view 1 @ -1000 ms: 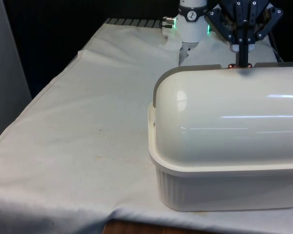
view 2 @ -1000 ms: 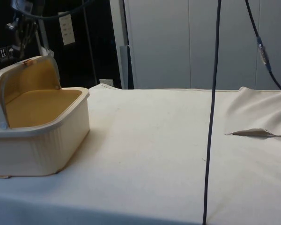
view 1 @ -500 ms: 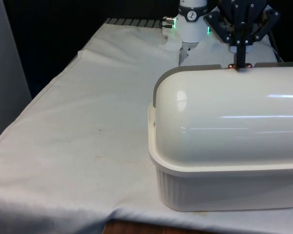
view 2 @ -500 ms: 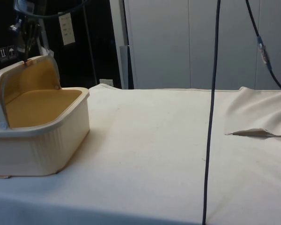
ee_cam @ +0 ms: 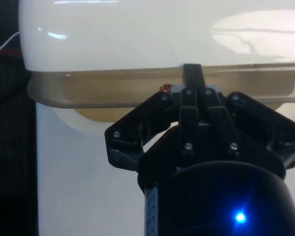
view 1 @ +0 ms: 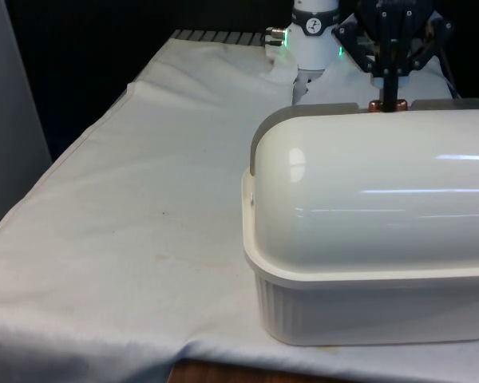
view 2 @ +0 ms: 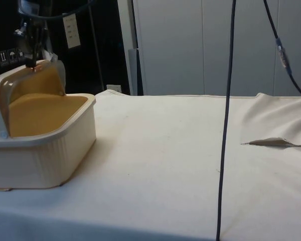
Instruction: Open the lid, then close it.
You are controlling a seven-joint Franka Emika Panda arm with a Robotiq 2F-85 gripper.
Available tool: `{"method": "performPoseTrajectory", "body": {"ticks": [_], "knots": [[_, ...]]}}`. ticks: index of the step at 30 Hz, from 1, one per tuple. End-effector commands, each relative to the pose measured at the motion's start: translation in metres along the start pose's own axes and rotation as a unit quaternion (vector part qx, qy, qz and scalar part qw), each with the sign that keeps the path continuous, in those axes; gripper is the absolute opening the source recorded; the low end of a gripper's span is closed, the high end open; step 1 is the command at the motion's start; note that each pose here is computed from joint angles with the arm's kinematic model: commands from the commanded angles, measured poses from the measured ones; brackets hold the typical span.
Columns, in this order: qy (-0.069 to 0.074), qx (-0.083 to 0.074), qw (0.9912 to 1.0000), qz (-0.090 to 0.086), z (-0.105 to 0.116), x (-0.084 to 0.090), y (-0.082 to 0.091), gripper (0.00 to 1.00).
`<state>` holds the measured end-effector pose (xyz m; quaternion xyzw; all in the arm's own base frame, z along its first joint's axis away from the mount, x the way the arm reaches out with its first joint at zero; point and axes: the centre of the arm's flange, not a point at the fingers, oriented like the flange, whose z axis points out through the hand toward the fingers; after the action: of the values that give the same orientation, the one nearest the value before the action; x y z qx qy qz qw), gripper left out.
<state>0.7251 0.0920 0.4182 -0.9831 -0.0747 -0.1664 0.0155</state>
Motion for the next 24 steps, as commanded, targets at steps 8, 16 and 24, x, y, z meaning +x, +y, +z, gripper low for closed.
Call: {"method": "performPoseTrajectory", "body": {"ticks": [8, 16, 24], "knots": [[-0.031, 0.0, 0.99946, 0.01, 0.001, -0.007, -0.001, 0.0], [-0.059, 0.003, 0.99806, 0.018, 0.004, -0.011, -0.002, 0.0], [-0.086, 0.005, 0.99592, 0.026, 0.007, -0.016, -0.002, 0.0]]}}
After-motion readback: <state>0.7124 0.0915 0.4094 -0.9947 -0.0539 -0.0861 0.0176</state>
